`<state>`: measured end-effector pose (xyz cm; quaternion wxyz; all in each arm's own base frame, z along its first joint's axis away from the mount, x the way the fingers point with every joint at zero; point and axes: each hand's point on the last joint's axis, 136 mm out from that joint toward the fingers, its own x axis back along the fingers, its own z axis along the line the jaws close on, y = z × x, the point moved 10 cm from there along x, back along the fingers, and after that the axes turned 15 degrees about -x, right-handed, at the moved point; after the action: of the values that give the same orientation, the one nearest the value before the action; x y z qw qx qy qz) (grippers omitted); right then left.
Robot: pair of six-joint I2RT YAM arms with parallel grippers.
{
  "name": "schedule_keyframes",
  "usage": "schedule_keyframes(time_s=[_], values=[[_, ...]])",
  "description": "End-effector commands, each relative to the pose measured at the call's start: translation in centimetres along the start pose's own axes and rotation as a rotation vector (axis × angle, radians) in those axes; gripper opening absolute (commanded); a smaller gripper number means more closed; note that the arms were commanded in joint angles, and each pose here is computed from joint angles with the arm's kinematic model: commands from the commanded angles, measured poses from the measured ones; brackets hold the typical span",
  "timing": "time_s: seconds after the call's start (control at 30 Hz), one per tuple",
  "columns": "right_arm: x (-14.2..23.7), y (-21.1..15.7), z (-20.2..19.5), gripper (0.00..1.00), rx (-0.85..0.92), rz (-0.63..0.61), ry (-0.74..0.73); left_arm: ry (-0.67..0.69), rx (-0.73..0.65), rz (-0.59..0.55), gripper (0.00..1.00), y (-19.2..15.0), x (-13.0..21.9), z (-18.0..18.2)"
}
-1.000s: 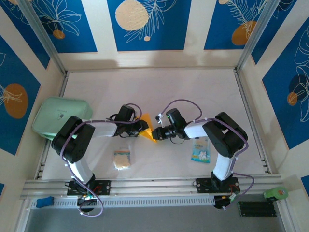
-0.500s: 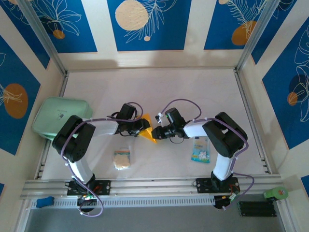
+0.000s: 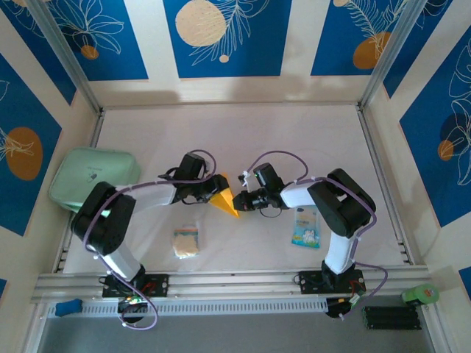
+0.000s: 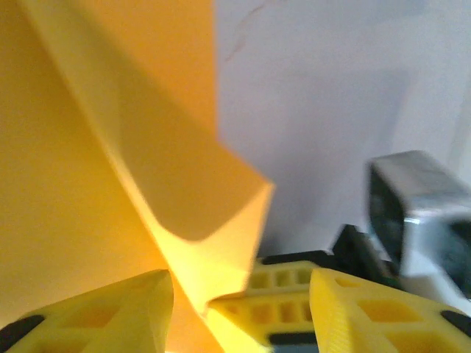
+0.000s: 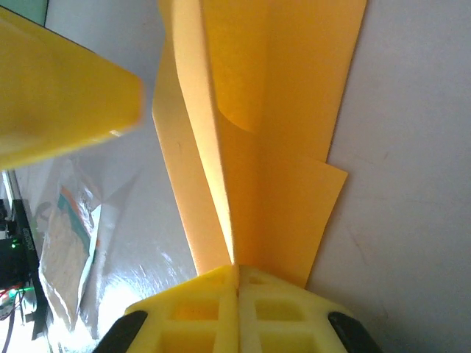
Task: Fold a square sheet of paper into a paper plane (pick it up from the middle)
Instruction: Fourth fold the wing at the center of the table.
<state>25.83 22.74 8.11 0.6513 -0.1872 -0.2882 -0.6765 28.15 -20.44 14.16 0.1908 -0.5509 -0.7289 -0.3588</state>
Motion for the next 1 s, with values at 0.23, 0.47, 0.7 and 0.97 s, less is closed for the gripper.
schedule_keyframes(time_s=[0.23, 0.47, 0.7, 0.97], values=[[-1.1, -0.7, -2.8, 0.06, -0.096, 0.052, -0.105, -0.164, -0.045, -0.064, 0.32, 0.1, -0.8, 0.4], [-1.1, -0.5, -2.8, 0.05, -0.101, 0.06, -0.111, -0.199, -0.016, -0.042, 0.22, -0.3, -2.6, 1.5], [-1.2, -0.4, -2.9, 0.05, -0.106, 0.066, -0.117, -0.188, 0.005, -0.023, 0.2, -0.8, -3.5, 2.4], [-1.2, -0.5, -3.1, 0.11, -0.122, 0.079, -0.114, -0.174, 0.015, -0.014, 0.19, -0.9, -4.1, 2.9]])
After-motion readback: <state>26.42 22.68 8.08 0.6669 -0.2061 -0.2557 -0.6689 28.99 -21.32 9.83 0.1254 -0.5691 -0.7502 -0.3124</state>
